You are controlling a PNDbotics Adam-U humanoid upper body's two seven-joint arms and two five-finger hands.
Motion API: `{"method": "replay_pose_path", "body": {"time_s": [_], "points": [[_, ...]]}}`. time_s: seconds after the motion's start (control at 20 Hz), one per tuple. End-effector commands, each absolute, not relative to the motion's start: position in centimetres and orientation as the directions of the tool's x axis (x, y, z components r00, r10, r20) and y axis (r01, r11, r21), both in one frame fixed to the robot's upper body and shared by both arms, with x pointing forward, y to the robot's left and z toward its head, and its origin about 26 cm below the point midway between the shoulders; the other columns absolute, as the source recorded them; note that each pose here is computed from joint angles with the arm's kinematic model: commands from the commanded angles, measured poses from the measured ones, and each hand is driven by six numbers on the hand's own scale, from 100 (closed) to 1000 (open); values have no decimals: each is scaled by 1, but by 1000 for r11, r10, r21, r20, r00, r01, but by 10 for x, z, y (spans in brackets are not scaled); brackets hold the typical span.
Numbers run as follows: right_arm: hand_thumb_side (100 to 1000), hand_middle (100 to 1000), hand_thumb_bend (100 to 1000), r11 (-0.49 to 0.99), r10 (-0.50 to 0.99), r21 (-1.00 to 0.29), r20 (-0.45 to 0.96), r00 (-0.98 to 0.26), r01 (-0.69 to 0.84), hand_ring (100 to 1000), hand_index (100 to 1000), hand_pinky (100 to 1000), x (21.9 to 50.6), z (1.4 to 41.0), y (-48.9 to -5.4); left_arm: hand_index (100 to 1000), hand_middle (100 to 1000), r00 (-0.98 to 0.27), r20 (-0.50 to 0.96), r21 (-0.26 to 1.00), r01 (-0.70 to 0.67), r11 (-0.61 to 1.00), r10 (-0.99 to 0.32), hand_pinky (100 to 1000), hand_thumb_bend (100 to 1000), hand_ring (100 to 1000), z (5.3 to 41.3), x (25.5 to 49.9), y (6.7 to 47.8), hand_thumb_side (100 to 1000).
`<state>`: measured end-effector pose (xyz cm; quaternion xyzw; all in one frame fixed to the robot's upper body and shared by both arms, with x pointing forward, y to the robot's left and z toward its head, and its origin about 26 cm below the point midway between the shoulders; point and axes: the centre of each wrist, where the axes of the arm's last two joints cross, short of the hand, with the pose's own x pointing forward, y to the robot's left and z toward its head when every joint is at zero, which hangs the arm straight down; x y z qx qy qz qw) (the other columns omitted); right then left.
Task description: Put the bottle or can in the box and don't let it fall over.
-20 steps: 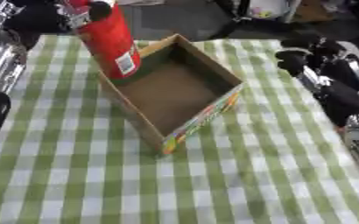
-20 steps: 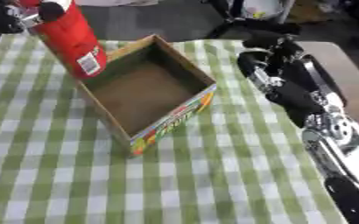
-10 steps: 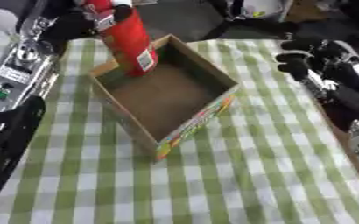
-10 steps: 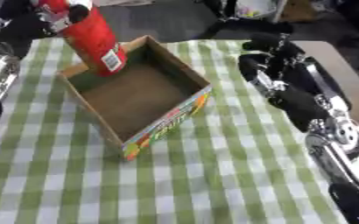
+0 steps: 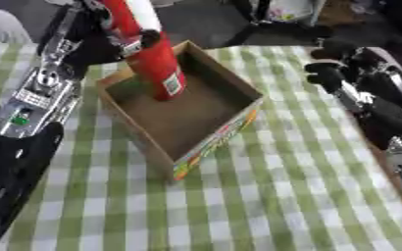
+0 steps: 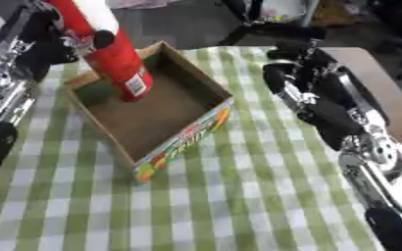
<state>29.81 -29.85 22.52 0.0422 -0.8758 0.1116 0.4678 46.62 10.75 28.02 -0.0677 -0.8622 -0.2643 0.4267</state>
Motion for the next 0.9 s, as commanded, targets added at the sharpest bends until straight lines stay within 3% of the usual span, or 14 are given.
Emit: {"method": "replay_pose_path", "body": {"time_s": [0.05,0.6,0.65,0.7,0.9], "points": [[274,759,390,968,31,-171,812,-583,-186,781,819,824,295,235,-298,880,877,-660,733,469,318,824,-163,849,811,1000,289,469,117,289],[275,760,389,971,34,-163,820,-572,-177,782,819,825,294,231,-300,850,830,-673,690,540,234,808,-267,754,777,970,288,472,125,230],[279,760,401,971,35,-163,820,-571,-175,782,819,825,294,231,-300,847,825,-672,691,537,230,812,-266,750,733,960,289,472,127,268],[275,760,389,971,35,-163,821,-570,-175,782,819,825,294,231,-301,846,821,-671,692,532,228,816,-264,749,766,958,289,472,128,218],[275,761,388,972,38,-162,823,-567,-171,782,819,825,293,229,-302,843,819,-670,700,512,227,829,-248,744,753,949,293,469,133,247]]}}
